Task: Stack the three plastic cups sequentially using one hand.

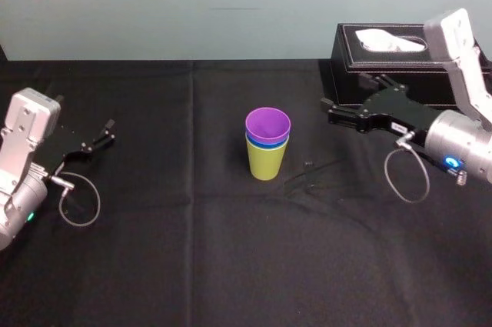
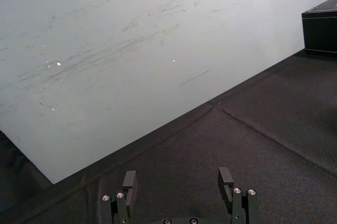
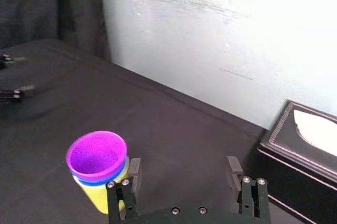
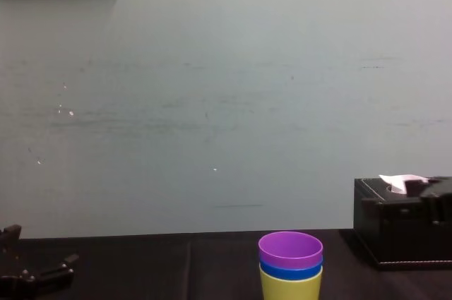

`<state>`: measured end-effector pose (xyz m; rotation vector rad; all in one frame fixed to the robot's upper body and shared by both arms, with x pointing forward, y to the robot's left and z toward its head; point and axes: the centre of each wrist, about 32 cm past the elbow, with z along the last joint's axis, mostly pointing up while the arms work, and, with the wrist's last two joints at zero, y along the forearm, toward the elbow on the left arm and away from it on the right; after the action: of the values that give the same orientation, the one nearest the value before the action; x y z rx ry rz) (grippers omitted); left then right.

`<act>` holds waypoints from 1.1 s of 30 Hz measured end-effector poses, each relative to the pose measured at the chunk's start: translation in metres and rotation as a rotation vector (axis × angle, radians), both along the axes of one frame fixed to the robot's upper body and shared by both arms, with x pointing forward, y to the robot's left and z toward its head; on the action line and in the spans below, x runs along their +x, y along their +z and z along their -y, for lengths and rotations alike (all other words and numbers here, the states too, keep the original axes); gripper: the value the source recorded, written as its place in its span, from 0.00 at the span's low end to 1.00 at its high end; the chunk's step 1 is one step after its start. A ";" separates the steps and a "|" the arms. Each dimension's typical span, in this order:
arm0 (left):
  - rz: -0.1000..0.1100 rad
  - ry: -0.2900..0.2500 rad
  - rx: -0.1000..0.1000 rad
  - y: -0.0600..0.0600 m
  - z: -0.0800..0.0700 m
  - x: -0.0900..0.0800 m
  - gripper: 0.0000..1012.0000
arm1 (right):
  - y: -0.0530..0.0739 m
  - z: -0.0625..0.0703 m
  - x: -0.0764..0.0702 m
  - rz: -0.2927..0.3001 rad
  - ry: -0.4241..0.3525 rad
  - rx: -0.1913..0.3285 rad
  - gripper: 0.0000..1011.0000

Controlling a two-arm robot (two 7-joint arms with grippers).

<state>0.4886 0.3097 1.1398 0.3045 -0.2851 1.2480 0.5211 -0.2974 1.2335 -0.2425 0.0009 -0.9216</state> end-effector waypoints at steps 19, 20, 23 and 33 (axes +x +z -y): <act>0.000 0.000 0.000 0.000 0.000 0.000 1.00 | -0.030 0.022 -0.002 -0.044 -0.119 -0.013 0.99; 0.000 0.000 0.000 0.000 0.000 0.000 1.00 | -0.030 0.022 -0.002 -0.044 -0.119 -0.013 0.99; 0.000 0.000 0.000 0.000 0.000 0.000 1.00 | -0.029 0.022 -0.002 -0.044 -0.118 -0.014 0.99; 0.000 0.000 0.000 0.000 0.000 0.000 1.00 | -0.028 0.022 -0.002 -0.042 -0.114 -0.017 0.99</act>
<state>0.4886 0.3097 1.1398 0.3045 -0.2851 1.2479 0.5192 -0.3190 1.2051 -0.2792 0.0458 -1.0297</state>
